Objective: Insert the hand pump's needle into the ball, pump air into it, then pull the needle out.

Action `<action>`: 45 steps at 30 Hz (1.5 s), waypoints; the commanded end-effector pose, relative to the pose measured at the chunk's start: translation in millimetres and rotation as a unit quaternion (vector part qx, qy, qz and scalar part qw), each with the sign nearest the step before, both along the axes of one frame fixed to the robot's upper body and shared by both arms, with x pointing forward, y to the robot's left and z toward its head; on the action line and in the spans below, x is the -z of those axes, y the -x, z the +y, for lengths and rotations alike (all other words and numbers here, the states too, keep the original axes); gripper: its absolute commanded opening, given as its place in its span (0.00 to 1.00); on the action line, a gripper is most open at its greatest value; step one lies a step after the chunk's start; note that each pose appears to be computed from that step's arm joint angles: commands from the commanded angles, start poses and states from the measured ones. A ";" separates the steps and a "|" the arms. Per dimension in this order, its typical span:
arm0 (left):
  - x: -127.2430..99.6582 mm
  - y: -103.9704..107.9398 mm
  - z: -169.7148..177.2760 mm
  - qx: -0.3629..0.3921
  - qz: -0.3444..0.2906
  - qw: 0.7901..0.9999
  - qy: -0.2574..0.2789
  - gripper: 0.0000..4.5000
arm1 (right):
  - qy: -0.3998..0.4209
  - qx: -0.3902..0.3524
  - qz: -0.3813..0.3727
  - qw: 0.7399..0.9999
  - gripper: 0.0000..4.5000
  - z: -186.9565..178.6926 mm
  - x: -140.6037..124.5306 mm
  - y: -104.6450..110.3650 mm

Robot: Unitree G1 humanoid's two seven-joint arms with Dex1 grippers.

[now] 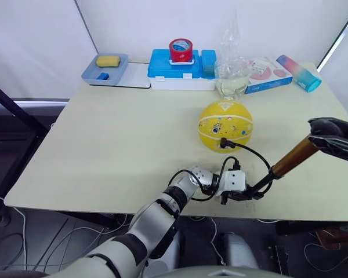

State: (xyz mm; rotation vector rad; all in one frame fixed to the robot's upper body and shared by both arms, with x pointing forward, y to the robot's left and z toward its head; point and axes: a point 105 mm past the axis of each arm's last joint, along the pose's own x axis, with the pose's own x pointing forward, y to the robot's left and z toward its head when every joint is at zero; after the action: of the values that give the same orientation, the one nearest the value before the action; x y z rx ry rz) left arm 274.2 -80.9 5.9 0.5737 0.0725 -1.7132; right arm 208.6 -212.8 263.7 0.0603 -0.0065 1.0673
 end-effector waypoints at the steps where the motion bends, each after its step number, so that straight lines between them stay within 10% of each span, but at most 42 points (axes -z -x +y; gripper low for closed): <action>1: 25.9 34.7 -2.0 0.079 0.021 0.995 -0.054 0.24 | 0.004 0.032 -0.055 0.998 0.43 -6.2 -11.6 -0.2; 16: 28.4 38.3 -5.9 0.072 0.029 0.996 -0.050 0.24 | 0.060 0.069 0.022 0.996 0.43 8.0 135.6 -20.6; 35: 33.4 33.0 3.0 0.064 0.024 0.995 -0.069 0.24 | 0.014 0.022 -0.116 0.993 0.43 2.7 -32.8 0.1; 45: 34.1 33.8 2.5 0.068 0.019 0.995 -0.072 0.24 | -0.001 0.038 -0.086 0.996 0.43 -1.6 -37.6 -0.8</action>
State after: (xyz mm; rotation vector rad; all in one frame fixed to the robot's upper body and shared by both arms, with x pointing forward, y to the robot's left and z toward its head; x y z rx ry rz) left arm 269.9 -80.8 2.4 0.5674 0.0716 -1.7207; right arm 213.7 -201.0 265.8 0.0618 0.0257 1.0847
